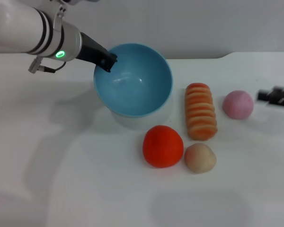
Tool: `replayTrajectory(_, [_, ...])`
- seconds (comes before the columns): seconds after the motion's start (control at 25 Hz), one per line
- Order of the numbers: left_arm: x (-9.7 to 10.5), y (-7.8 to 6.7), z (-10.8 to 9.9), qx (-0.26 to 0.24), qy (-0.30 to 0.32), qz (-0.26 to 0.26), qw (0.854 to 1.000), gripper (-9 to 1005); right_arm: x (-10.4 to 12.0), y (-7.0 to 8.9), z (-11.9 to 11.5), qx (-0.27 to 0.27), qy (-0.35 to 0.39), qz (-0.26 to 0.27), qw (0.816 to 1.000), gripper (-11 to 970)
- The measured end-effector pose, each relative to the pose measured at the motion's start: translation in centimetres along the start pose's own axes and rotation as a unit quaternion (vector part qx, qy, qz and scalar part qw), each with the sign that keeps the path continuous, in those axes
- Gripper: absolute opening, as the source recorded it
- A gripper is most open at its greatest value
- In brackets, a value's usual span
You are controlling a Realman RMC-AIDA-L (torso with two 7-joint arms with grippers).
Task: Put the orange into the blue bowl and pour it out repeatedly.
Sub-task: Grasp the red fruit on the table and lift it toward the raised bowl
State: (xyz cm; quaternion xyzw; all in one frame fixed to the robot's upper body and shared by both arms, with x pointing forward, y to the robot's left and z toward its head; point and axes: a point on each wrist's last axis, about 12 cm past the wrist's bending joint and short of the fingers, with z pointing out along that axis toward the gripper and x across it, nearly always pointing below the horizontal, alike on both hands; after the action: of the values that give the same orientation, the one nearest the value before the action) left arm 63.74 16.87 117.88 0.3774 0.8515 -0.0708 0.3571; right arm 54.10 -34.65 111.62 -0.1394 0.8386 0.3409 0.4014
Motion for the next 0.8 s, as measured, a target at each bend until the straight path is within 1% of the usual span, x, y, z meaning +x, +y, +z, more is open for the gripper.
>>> replayTrajectory(0.04, [-0.1, 0.2, 0.0, -0.001, 0.000, -0.006, 1.000, -1, -0.1, 0.4, 0.7, -0.008, 0.028, -0.004, 1.000, 761])
replayTrajectory(0.08, [-0.1, 0.4, -0.1, -0.003, 0.000, -0.012, 1.000, -1, -0.3, 1.2, 2.4, -0.021, 0.079, -0.011, 0.997, 761])
replayTrajectory(0.12, [-0.1, 0.7, -0.2, -0.008, -0.002, -0.019, 1.000, -1, -0.3, 1.7, 3.2, -0.030, 0.098, -0.014, 0.995, 761])
replayTrajectory(0.16, [0.0, 1.4, -0.4, -0.013, -0.007, -0.035, 0.999, -1, -0.3, 2.4, 4.7, -0.045, 0.122, -0.018, 0.991, 762])
replayTrajectory(0.2, [0.0, 1.4, -0.4, -0.013, -0.007, -0.035, 0.999, -1, -0.3, 2.6, 5.4, -0.051, 0.128, -0.018, 0.990, 762])
replayTrajectory(0.28, [0.0, 1.4, -0.4, -0.013, -0.007, -0.036, 0.999, -1, -0.3, 2.6, 5.4, -0.051, 0.128, -0.018, 0.990, 762])
replayTrajectory(0.32, [0.2, 1.4, -0.3, -0.012, -0.005, -0.037, 0.999, -2, -0.3, 2.9, 6.5, -0.060, 0.135, -0.014, 0.989, 762])
replayTrajectory(0.36, [0.4, 1.3, -0.2, -0.012, -0.002, -0.039, 0.999, -2, -0.3, 2.9, 6.5, -0.060, 0.135, -0.014, 0.989, 762])
replayTrajectory(0.56, [1.0, 1.2, 0.3, -0.011, 0.006, -0.043, 0.999, -2, -0.1, 3.5, 9.1, -0.072, 0.147, -0.003, 0.986, 761])
replayTrajectory(0.8, [0.6, 0.8, 0.6, -0.009, 0.004, -0.032, 0.999, -2, 0.6, 4.6, 11.8, -0.090, 0.173, 0.000, 0.981, 761])
